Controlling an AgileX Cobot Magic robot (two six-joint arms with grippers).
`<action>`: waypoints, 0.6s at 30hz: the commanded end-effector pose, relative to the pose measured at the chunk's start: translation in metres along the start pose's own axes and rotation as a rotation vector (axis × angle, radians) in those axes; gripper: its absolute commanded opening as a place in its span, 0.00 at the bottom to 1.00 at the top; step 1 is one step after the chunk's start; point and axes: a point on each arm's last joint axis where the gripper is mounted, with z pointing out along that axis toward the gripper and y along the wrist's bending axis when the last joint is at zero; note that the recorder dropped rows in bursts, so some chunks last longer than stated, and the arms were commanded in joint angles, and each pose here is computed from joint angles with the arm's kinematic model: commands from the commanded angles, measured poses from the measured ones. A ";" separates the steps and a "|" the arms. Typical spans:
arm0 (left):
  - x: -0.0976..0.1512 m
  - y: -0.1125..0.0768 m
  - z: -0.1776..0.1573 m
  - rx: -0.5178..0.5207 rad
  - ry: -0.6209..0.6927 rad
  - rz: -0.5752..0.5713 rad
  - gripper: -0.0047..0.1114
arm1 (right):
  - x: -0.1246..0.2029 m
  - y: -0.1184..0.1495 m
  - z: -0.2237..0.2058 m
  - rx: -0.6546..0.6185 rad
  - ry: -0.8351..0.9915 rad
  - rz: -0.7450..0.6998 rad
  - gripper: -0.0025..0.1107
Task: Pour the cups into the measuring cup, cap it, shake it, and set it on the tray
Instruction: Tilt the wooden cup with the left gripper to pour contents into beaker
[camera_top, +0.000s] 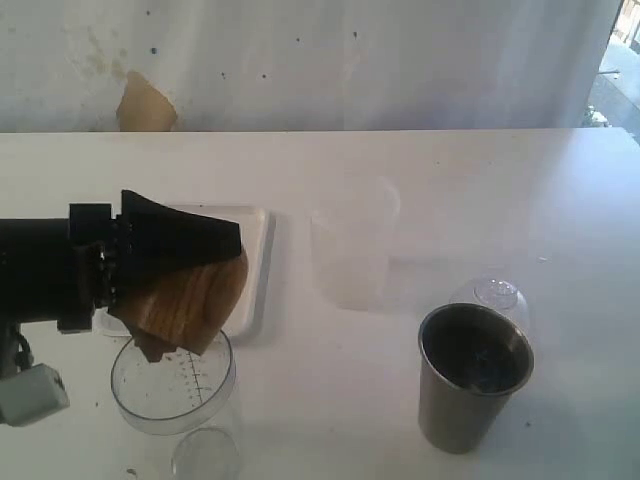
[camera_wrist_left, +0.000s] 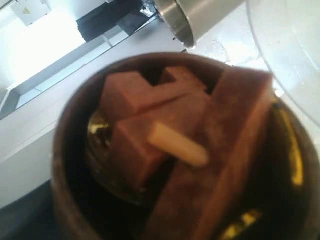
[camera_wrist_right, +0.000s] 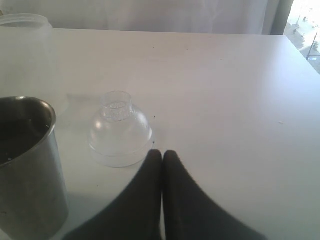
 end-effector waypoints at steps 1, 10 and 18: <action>0.000 0.001 0.000 0.004 0.033 -0.032 0.04 | 0.002 0.000 0.000 0.005 0.000 -0.004 0.02; -0.004 -0.003 0.008 0.070 0.057 -0.027 0.04 | 0.002 0.000 0.000 0.005 0.000 -0.004 0.02; 0.000 0.005 0.006 0.025 0.097 0.079 0.04 | 0.002 0.000 0.000 0.005 0.000 -0.004 0.02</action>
